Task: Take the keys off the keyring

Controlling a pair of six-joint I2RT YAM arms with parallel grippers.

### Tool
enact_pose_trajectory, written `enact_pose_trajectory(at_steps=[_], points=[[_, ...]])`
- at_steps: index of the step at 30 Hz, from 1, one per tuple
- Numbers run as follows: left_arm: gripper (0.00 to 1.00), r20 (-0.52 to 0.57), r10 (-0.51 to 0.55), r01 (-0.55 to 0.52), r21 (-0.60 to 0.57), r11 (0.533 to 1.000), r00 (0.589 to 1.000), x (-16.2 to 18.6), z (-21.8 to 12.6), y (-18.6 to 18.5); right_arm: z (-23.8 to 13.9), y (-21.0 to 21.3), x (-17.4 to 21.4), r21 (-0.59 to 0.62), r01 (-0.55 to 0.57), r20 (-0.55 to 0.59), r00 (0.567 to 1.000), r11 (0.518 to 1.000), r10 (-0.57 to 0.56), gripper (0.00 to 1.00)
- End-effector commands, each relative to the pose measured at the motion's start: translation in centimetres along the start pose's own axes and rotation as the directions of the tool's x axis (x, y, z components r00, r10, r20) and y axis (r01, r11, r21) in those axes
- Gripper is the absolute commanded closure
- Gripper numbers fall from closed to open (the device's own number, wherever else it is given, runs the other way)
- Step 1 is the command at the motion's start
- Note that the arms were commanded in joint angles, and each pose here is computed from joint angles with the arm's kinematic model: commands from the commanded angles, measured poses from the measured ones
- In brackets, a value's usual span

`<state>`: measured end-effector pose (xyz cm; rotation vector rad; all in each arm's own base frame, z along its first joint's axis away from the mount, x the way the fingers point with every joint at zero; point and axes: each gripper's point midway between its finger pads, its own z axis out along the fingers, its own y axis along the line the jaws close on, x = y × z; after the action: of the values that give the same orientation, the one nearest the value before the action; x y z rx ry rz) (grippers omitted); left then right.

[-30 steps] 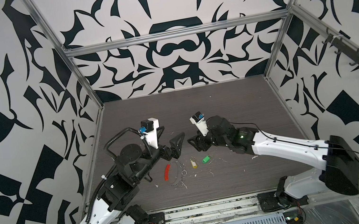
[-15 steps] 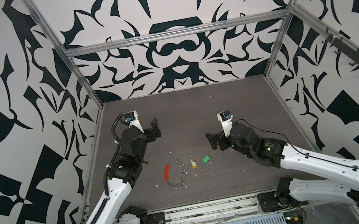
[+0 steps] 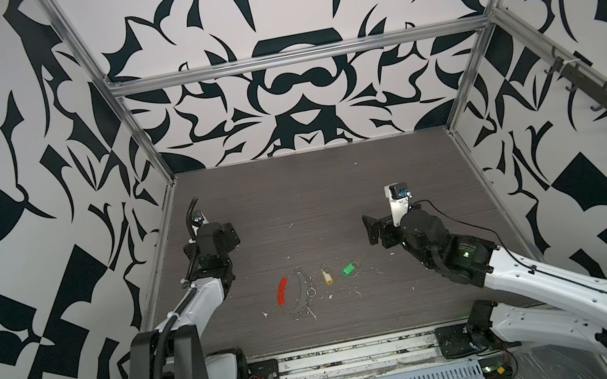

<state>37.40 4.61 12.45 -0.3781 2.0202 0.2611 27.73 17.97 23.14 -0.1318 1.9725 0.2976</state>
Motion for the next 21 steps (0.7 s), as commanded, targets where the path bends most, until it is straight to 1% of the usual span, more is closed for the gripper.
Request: enact_pose_trajectory(at_steps=[1,4,6,8,10,11,14,18,19,21], points=[[0.01,0.078,0.014,-0.013,-0.024,1.000,0.997,-1.0,1.4,0.4,-0.6,-1.0,-1.6,0.030,-0.029,0.046,0.999,0.999,0.028,0.00],[0.01,0.116,0.029,-0.032,0.024,0.999,0.993,-0.5,2.1,-0.4,-0.6,-2.0,-1.8,0.069,-0.035,0.048,0.998,0.997,0.031,0.01],[0.01,0.115,0.023,-0.029,0.051,0.998,0.993,0.7,2.6,-0.4,-0.6,-2.8,-2.0,0.098,-0.042,0.064,0.997,0.994,0.036,0.01],[0.01,0.163,0.001,-0.013,0.073,0.997,0.987,1.3,2.7,-0.4,-0.7,-3.0,-2.3,0.078,-0.029,0.099,0.995,0.997,0.021,0.01],[0.01,0.157,-0.016,0.000,0.100,0.995,0.987,2.1,2.7,-0.4,-0.8,-2.5,-2.4,0.026,0.015,0.133,0.991,1.000,-0.018,0.01],[0.01,0.173,-0.014,-0.002,0.096,0.995,0.985,2.0,2.8,-0.3,-0.9,-2.6,-2.5,0.023,0.024,0.152,0.988,0.999,-0.027,0.01],[0.01,0.143,-0.025,0.009,0.112,0.994,0.989,2.3,2.9,-0.2,-0.8,-3.9,-2.5,0.081,0.030,0.202,0.978,0.996,-0.046,0.01],[0.01,0.159,-0.035,0.019,0.101,0.995,0.987,2.1,2.8,0.1,-0.1,-5.2,-2.4,0.118,0.006,0.230,0.973,0.993,-0.034,0.01],[0.01,0.161,-0.051,0.038,0.082,0.996,0.986,2.0,2.8,0.5,0.0,-5.7,-2.5,0.138,-0.007,0.241,0.970,0.990,-0.027,0.01],[0.01,0.166,-0.051,0.038,0.081,0.996,0.985,2.0,2.8,0.5,0.2,-6.5,-2.4,0.178,-0.011,0.253,0.967,0.984,-0.035,0.01]])
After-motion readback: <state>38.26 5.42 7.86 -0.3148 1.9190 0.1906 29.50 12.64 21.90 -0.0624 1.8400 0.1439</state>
